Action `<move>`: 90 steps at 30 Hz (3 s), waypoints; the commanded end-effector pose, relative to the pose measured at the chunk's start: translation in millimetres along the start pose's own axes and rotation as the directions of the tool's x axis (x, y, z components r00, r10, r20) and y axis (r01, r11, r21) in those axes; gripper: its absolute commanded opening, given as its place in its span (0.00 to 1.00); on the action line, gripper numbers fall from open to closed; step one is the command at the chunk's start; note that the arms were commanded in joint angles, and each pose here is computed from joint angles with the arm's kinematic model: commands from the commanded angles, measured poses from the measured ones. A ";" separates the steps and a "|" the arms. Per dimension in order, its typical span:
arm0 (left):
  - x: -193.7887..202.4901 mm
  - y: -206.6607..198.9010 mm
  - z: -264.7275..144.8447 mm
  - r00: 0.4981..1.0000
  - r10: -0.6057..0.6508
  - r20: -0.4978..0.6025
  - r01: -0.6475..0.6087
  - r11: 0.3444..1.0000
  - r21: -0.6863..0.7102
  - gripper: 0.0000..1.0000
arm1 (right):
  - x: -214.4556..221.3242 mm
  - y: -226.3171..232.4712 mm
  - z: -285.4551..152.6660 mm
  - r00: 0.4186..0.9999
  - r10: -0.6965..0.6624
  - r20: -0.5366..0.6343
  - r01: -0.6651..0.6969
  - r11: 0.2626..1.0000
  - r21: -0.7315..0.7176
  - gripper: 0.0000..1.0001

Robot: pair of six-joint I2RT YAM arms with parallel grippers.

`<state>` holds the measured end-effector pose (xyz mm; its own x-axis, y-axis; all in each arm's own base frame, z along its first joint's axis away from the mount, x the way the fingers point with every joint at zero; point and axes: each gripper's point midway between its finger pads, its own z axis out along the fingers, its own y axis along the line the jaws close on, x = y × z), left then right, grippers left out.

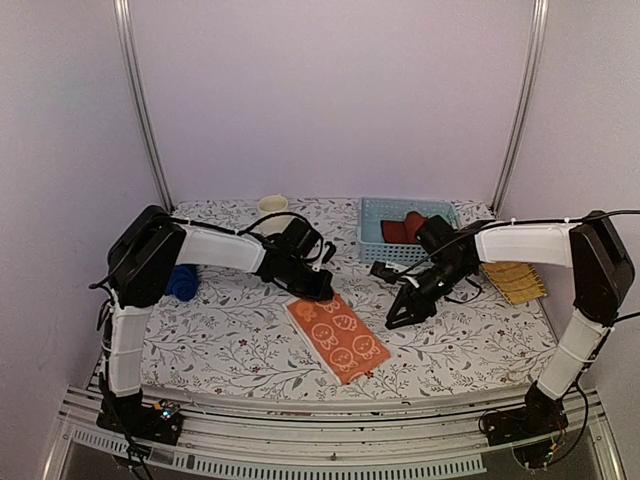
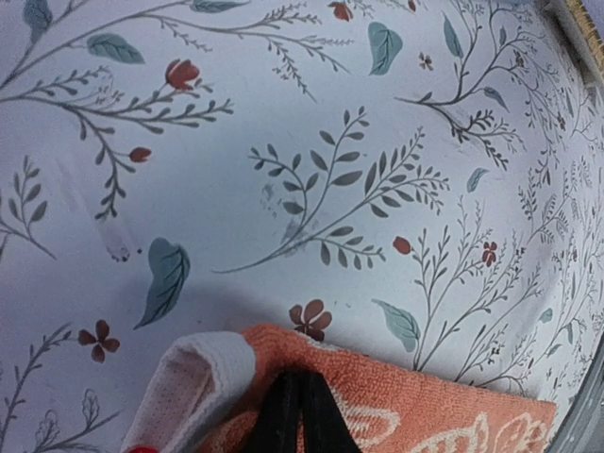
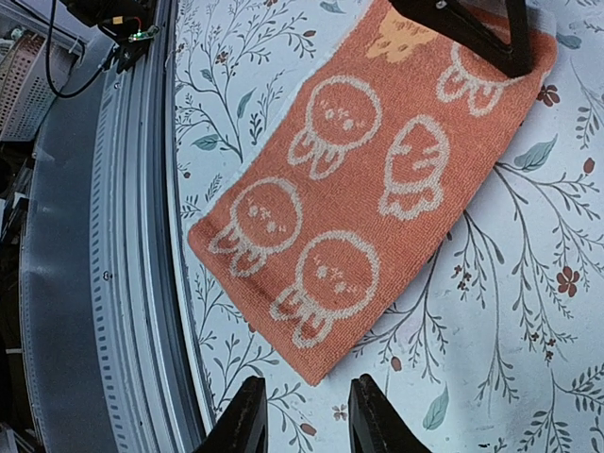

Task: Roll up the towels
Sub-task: Smooth out the towel at the center of the board.

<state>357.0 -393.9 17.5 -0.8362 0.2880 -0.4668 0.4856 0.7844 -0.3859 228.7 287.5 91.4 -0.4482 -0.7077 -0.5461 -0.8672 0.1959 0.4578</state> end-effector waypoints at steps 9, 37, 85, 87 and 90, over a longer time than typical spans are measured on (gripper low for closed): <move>-11.5 -43.6 -78.7 0.985 0.091 0.148 -0.097 0.995 0.030 0.11 | -1.1 -2.0 -4.8 0.999 -0.051 0.004 0.051 0.998 0.049 0.33; 132.5 -155.5 -73.9 0.961 0.277 -0.020 -0.261 0.927 0.268 0.04 | 2.7 -10.3 2.7 0.999 -0.036 -0.025 0.037 0.998 0.045 0.33; 194.9 -164.2 -63.2 0.915 0.401 -0.050 -0.363 0.870 0.335 0.00 | -4.6 21.2 43.5 0.994 0.085 -0.063 -0.097 0.969 -0.229 0.30; 183.8 -166.2 -78.6 0.919 0.395 0.022 -0.380 0.865 0.327 0.00 | -1.9 29.2 52.7 0.993 0.076 -0.087 -0.096 0.962 -0.255 0.28; 170.7 -159.1 -93.9 0.925 0.362 0.115 -0.380 0.874 0.304 0.02 | 10.9 37.3 67.1 0.989 0.065 -0.136 -0.099 0.959 -0.267 0.28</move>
<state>99.3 -421.4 42.1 -0.6017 0.5819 -0.5471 0.7979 0.4062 -0.4455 201.9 325.3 63.0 -0.4778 -0.7491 -0.4588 -0.7728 0.1100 0.6251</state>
